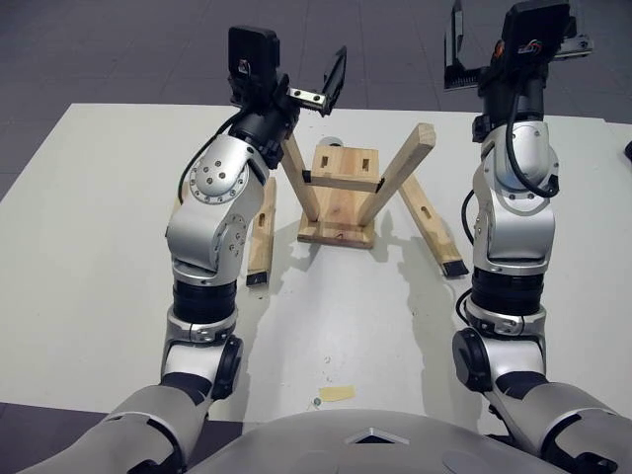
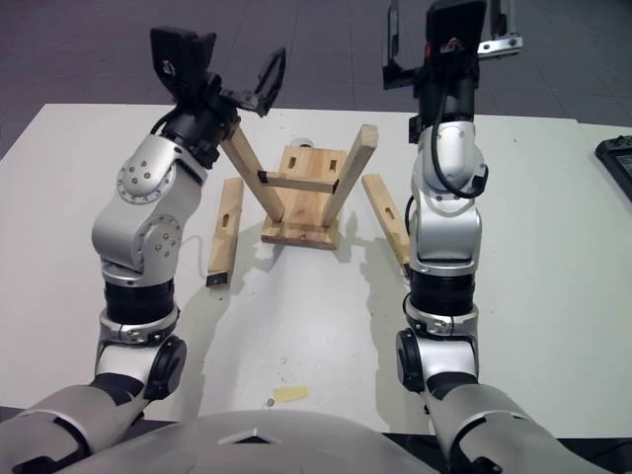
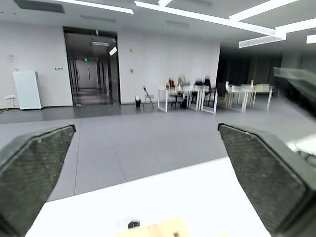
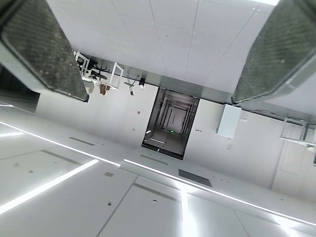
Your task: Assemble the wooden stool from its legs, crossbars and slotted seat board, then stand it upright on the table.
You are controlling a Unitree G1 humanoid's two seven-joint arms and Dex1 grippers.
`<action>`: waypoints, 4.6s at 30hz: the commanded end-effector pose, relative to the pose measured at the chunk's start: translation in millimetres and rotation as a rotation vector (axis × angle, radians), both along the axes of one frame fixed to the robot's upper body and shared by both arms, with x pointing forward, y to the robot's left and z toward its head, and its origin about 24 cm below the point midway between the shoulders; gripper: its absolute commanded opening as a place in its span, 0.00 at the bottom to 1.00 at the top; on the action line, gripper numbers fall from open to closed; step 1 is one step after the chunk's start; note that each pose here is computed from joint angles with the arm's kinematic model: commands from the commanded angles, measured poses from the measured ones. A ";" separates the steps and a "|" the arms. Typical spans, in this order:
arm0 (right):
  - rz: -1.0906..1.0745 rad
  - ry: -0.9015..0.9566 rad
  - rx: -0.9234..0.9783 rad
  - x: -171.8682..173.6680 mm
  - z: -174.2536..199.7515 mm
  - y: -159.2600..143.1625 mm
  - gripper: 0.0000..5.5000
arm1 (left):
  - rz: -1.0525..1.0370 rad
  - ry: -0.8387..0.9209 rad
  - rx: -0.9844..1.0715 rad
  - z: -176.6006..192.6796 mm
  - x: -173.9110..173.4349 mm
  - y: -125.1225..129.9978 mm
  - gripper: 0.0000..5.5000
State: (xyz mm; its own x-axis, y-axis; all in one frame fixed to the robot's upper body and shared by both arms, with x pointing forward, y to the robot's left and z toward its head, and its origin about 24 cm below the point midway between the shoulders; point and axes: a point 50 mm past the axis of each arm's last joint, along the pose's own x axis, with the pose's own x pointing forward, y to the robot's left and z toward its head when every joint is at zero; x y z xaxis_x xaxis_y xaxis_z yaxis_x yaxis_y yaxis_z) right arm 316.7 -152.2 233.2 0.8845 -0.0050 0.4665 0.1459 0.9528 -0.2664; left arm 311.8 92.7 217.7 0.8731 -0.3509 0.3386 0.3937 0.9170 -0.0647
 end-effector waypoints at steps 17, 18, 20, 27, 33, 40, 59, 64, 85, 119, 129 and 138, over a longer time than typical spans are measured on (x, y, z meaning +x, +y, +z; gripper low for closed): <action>-0.032 0.033 0.006 1.9 -10.3 -8.5 0.98 | 0.000 0.430 0.310 -84.7 -8.3 12.4 0.98; -0.030 0.035 0.005 2.3 -10.6 -8.2 0.98 | 0.011 0.388 0.278 -76.6 -5.1 11.5 0.98; -0.025 0.038 0.001 3.1 -11.0 -7.6 0.98 | 0.037 0.309 0.226 -60.6 1.9 10.1 0.98; -0.025 0.045 -0.018 3.9 -13.6 -7.3 0.98 | 0.121 0.141 0.141 -31.6 10.8 15.5 0.98; -0.021 0.055 -0.012 3.7 -17.0 -6.6 0.98 | 0.192 -0.068 0.050 14.6 10.0 24.3 0.98; 0.083 0.043 0.096 -0.8 -8.6 5.3 0.98 | 0.212 -0.245 -0.012 47.7 2.6 20.8 0.98; -0.156 0.400 0.110 -25.2 -63.9 -43.8 0.98 | 0.181 0.240 0.234 -51.5 -36.8 33.3 0.98; -0.022 0.412 0.076 -26.4 -59.4 -19.6 0.98 | -0.038 0.248 0.334 -55.1 -47.0 0.3 0.98; -0.140 0.579 0.143 -28.0 -85.6 -41.9 0.98 | -0.039 0.244 0.227 -62.6 -60.0 8.7 0.98; 0.597 -0.005 0.328 -45.6 34.3 0.3 0.98 | 0.797 0.038 -0.243 -25.7 -43.1 134.2 0.98; 1.015 0.304 0.003 -58.8 -7.4 101.0 0.98 | 0.696 -0.135 -0.190 5.6 -38.5 135.8 0.98; 0.885 0.451 -0.069 -47.7 -44.3 104.1 0.98 | 0.621 -0.066 -0.202 -9.6 -29.6 107.5 0.98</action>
